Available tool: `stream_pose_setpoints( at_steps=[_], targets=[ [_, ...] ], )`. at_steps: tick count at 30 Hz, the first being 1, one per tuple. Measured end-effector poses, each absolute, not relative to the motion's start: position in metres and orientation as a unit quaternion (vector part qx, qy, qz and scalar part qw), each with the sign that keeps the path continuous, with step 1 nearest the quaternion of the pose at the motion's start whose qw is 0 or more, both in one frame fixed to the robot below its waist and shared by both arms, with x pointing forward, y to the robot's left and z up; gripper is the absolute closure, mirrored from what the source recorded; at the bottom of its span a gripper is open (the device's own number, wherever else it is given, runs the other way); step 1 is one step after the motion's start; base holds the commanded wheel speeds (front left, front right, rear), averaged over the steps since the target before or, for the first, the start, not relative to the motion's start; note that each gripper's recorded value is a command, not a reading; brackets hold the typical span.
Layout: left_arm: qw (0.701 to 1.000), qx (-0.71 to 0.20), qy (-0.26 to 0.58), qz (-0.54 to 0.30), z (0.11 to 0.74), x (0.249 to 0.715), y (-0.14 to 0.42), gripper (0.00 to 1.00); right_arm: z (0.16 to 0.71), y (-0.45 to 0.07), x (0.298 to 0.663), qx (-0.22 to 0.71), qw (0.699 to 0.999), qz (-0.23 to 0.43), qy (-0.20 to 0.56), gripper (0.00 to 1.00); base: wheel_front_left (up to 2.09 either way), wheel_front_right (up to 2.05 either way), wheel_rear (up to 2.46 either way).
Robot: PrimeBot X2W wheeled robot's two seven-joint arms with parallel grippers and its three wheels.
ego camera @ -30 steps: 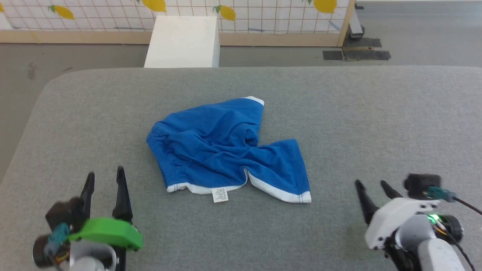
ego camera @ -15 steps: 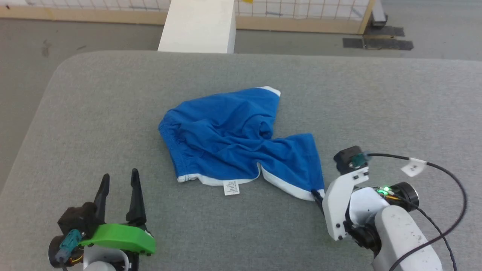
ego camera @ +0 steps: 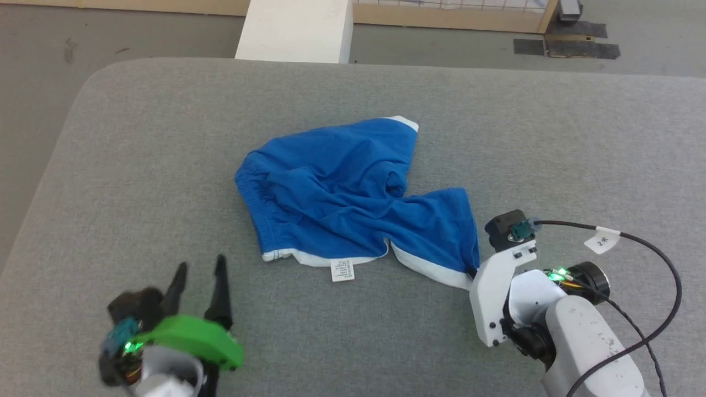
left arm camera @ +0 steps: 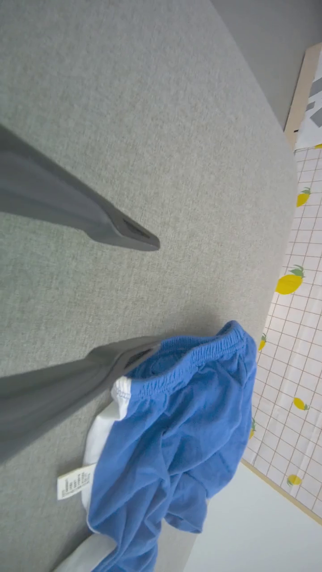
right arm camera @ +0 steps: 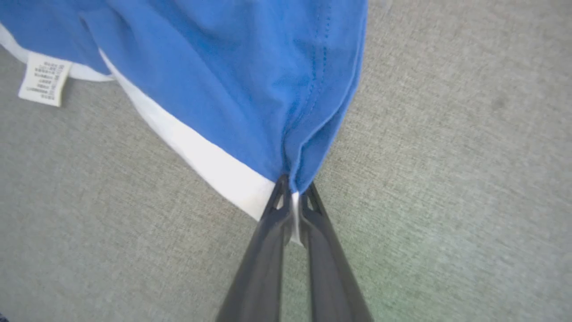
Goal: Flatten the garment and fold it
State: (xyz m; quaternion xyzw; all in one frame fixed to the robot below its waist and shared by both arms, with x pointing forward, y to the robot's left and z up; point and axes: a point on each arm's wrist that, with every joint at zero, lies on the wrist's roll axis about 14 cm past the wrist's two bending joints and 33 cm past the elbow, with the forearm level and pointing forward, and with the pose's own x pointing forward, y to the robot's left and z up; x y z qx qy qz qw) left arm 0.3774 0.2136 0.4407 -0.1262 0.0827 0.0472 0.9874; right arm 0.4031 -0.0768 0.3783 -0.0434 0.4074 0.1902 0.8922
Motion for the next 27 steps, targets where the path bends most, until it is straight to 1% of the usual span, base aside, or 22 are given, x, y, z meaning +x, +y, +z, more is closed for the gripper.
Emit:
stream_pose_setpoints(
  at_steps=[1,4,8,11,15,19,20,21,22,27],
  targets=[
    [0.984,-0.144,0.098,0.040,0.440,0.382,0.207,0.00,0.380,-0.078,0.404,-0.038,0.895,0.187,0.403,1.00,0.00,0.00,0.00],
    [0.975,-0.155,0.161,-0.001,0.435,0.397,0.180,0.00,0.383,-0.084,0.406,-0.030,0.899,0.179,0.398,1.00,0.00,0.00,0.00],
    [0.962,-0.149,0.224,-0.039,0.434,0.413,0.156,0.00,0.382,-0.085,0.405,-0.024,0.899,0.179,0.399,1.00,0.00,0.00,0.00],
    [0.953,-0.133,0.269,-0.037,0.425,0.418,0.155,0.00,0.380,-0.085,0.404,-0.024,0.898,0.180,0.401,1.00,0.00,0.00,0.00],
    [0.935,-0.118,0.335,-0.019,0.397,0.413,0.163,0.00,0.379,-0.086,0.404,-0.017,0.898,0.179,0.401,1.00,0.00,0.00,0.00],
    [0.923,-0.114,0.366,-0.022,0.382,0.411,0.160,0.00,0.377,-0.087,0.403,-0.011,0.899,0.177,0.401,1.00,0.00,0.00,0.00],
    [0.920,-0.113,0.374,-0.026,0.378,0.410,0.158,0.40,0.376,-0.088,0.403,-0.009,0.899,0.176,0.401,1.00,0.00,0.00,0.00],
    [0.918,-0.113,0.380,-0.033,0.376,0.410,0.156,0.94,0.376,-0.088,0.403,-0.008,0.899,0.176,0.402,1.00,0.00,0.00,0.00],
    [0.916,-0.115,0.383,-0.038,0.375,0.410,0.154,1.00,0.375,-0.088,0.403,-0.008,0.899,0.175,0.402,1.00,0.00,0.00,0.00],
    [0.908,-0.137,0.391,-0.061,0.373,0.406,0.145,1.00,0.378,-0.088,0.404,-0.007,0.902,0.175,0.395,1.00,0.00,0.00,0.00]
  ],
)
